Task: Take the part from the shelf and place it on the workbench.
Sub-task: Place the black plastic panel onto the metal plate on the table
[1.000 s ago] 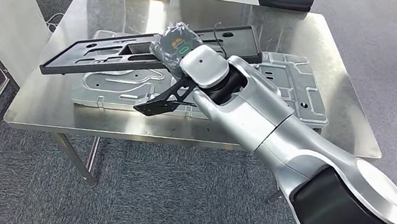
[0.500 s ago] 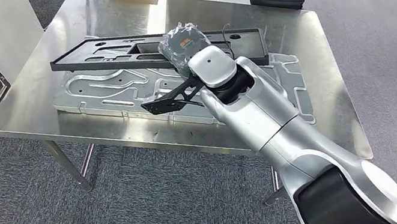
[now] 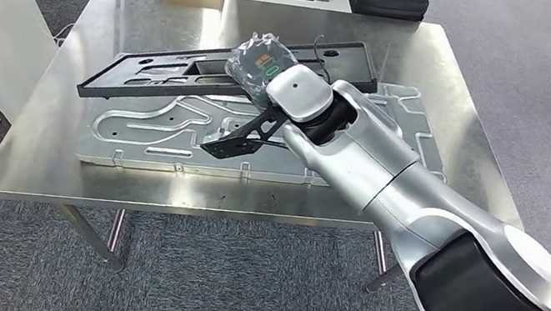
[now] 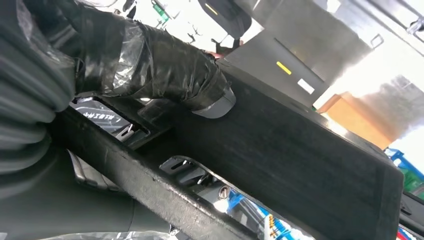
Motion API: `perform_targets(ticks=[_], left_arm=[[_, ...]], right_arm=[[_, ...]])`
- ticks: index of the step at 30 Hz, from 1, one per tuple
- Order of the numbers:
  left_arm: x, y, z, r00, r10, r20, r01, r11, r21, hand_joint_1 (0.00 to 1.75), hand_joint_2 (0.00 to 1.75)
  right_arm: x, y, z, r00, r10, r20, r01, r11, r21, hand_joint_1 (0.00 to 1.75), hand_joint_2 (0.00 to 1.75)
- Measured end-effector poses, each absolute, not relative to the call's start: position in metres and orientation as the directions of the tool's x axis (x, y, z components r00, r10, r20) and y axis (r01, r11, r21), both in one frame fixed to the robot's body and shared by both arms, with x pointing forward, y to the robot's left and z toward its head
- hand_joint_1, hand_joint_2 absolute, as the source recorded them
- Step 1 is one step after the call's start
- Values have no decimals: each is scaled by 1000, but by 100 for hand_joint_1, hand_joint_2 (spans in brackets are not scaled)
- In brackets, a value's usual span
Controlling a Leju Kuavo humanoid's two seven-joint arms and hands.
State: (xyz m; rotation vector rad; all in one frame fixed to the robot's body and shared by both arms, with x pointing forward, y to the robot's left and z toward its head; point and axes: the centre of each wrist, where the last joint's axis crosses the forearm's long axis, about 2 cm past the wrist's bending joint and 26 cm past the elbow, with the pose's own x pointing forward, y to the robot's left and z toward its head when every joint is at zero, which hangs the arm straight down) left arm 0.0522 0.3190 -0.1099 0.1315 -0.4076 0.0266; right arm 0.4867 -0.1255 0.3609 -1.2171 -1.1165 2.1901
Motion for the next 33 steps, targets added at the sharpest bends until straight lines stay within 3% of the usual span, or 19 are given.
perform_targets(ticks=[27,33], left_arm=[[51,319,-110,920,-4,392,-50,990,128,0,175],[52,318,-110,919,-12,394,-43,991,129,0,175]], right_arm=[[488,-134,349,-542,667,-511,10,-603,-798,175,175],[487,-148,319,-554,696,-457,-52,-577,-815,175,175]])
